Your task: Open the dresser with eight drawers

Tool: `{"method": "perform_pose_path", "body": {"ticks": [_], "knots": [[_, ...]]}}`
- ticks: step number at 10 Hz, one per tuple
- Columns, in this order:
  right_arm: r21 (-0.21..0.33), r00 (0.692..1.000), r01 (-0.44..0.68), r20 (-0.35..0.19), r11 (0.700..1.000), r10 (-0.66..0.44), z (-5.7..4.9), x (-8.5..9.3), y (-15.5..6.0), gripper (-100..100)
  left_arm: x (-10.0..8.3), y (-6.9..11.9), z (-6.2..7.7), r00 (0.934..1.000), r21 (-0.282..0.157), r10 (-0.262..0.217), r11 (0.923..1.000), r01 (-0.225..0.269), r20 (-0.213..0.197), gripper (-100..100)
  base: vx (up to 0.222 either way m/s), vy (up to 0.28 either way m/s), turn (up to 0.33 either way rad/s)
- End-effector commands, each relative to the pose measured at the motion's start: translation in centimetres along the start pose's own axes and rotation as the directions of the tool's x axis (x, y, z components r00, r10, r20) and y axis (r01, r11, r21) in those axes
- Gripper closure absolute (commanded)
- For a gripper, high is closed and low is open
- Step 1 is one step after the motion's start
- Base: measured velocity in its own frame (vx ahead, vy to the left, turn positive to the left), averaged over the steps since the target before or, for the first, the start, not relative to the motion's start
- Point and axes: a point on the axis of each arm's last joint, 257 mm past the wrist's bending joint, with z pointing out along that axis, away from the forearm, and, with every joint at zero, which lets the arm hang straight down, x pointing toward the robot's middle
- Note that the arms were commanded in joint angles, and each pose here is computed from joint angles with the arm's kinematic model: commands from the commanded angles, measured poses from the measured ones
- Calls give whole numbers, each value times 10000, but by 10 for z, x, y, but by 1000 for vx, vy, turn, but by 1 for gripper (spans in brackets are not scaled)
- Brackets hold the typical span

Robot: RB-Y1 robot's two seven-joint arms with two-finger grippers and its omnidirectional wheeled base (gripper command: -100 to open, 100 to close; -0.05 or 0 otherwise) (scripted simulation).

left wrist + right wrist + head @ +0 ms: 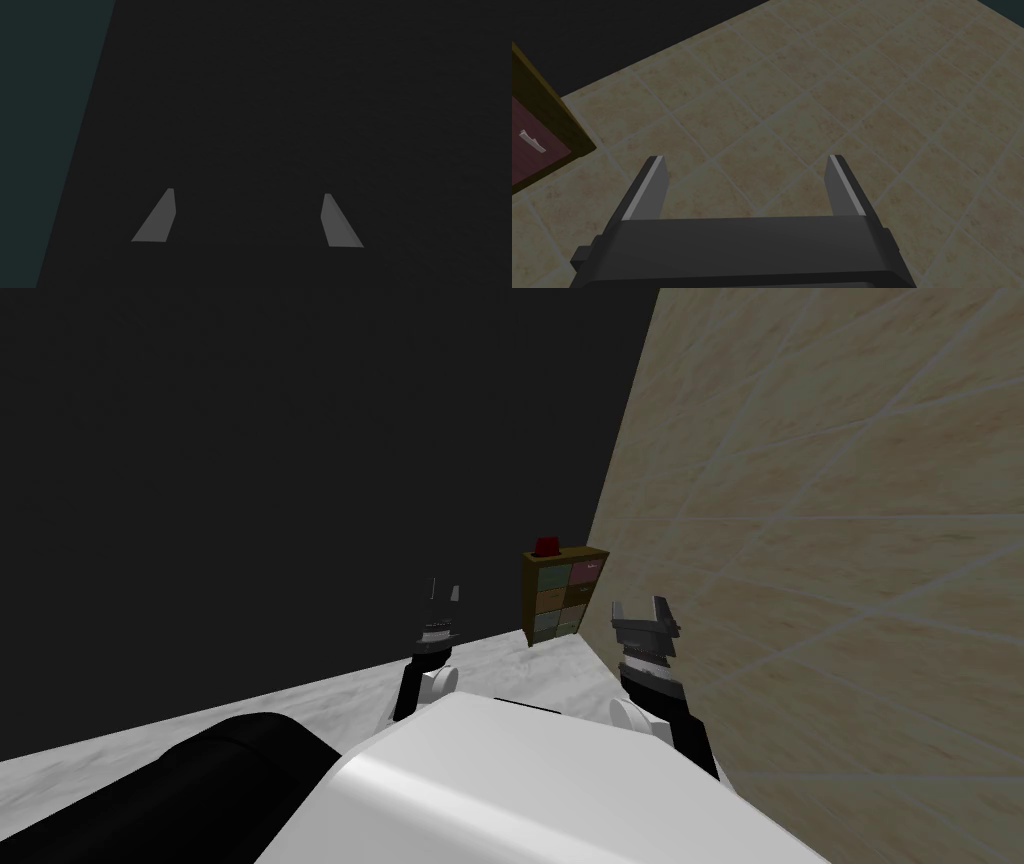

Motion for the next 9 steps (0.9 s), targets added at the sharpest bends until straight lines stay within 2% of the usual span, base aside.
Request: {"method": "perform_pose_path", "body": {"ticks": [1,9], "knots": [[0,10000,0,0,10000,0,0,0,0,0,0,0,0,10000,0,0,10000,0,0,0,0,0,0],[-4,10000,0,-1,10000,0,0,0,0,0,0,0,0,10000,4,0,10000,0,-1,0,0,0,0]]}}
